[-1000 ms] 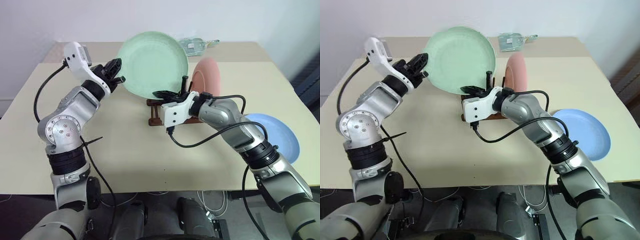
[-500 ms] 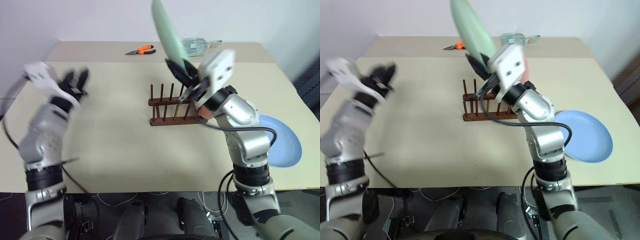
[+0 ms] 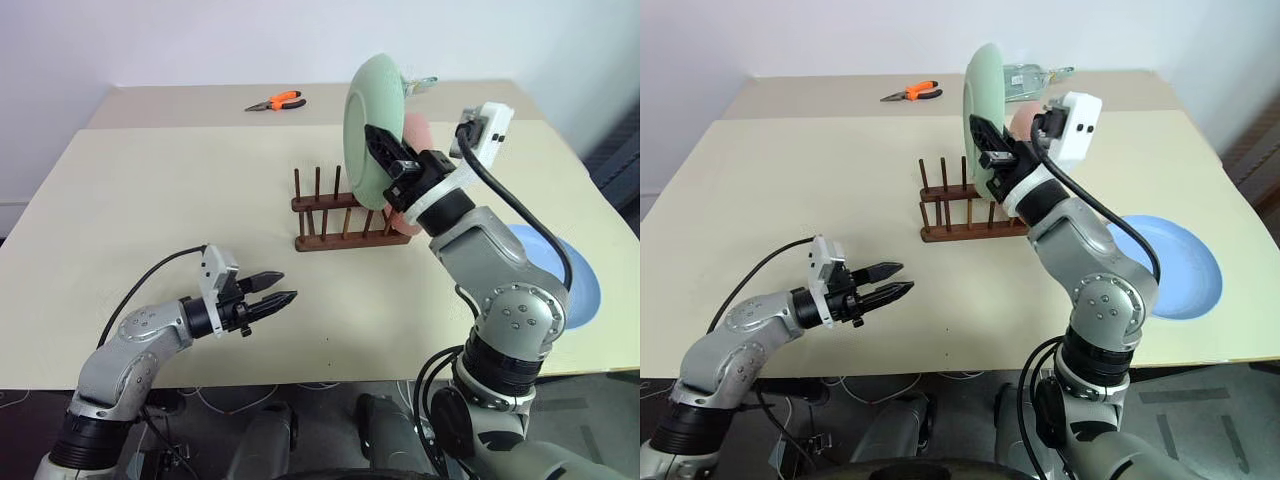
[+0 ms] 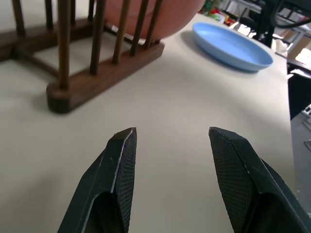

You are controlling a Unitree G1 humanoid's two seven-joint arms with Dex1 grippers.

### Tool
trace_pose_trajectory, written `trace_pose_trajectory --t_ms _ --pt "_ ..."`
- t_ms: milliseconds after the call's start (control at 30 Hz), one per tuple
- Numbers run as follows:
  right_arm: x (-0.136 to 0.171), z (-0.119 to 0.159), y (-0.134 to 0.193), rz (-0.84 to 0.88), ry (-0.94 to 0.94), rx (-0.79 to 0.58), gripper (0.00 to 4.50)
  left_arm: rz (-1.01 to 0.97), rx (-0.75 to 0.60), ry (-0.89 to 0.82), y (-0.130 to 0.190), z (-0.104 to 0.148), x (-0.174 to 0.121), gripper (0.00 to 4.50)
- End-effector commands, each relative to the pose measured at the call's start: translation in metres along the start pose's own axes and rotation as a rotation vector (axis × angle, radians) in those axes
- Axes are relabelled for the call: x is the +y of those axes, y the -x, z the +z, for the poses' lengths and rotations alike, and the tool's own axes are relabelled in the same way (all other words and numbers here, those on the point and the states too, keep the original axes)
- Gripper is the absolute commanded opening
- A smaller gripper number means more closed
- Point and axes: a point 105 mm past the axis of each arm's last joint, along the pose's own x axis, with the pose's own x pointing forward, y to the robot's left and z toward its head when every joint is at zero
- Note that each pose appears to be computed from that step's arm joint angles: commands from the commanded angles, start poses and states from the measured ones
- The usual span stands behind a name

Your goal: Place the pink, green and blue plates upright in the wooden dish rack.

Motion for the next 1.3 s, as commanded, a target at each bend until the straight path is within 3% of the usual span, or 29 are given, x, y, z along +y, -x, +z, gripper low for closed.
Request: trace_pose_trajectory --t_ms 33,267,400,533,633,767,867,933,1067,1200,1300 --pt "0.004 0.006 -0.001 0.013 -0.038 -0.024 0.00 -0.028 -0.006 -0.035 -0.004 0.004 -0.008 2.39" --pt "-0.009 0.003 -0.016 -0.043 -0.111 0.007 0.00 -0.027 -0.014 -0.033 -0.007 0.004 -0.010 2.39" --pt "-0.008 0.006 -0.025 -0.013 -0.025 0.021 1.62 -0.032 -0.018 -0.031 -0.010 0.004 -0.012 2.44" --pt "0.002 0.021 -0.024 0.051 0.314 0.007 3.63 -0.038 -0.024 -0.025 -0.011 0.004 -0.015 2.44" --pt "0.005 0.053 -0.008 0.122 0.568 -0.055 3.63 -0.053 -0.014 -0.025 -0.014 0.001 -0.017 2.44" --pt "-0.021 0.106 0.020 0.068 0.611 -0.131 3.63 -0.076 -0.008 -0.023 -0.018 0.000 -0.018 2.44" --pt "-0.061 0.129 0.057 -0.089 0.666 -0.090 4.48 -0.097 -0.004 -0.023 -0.022 -0.001 -0.017 2.44" --pt "-0.079 0.121 0.077 -0.148 0.705 0.010 4.48 -0.115 0.002 -0.024 -0.024 -0.002 -0.017 2.44" --pt "-0.118 0.047 0.135 -0.276 0.712 0.397 4.48 -0.172 0.021 -0.044 -0.032 -0.003 -0.016 2.44" --pt "-0.133 -0.012 0.167 -0.342 0.719 0.630 4.48 -0.204 0.021 -0.054 -0.038 -0.002 -0.017 2.44" --pt "-0.155 -0.035 0.187 -0.457 0.754 0.763 4.48 -0.221 0.021 -0.058 -0.041 -0.001 -0.018 2.44"
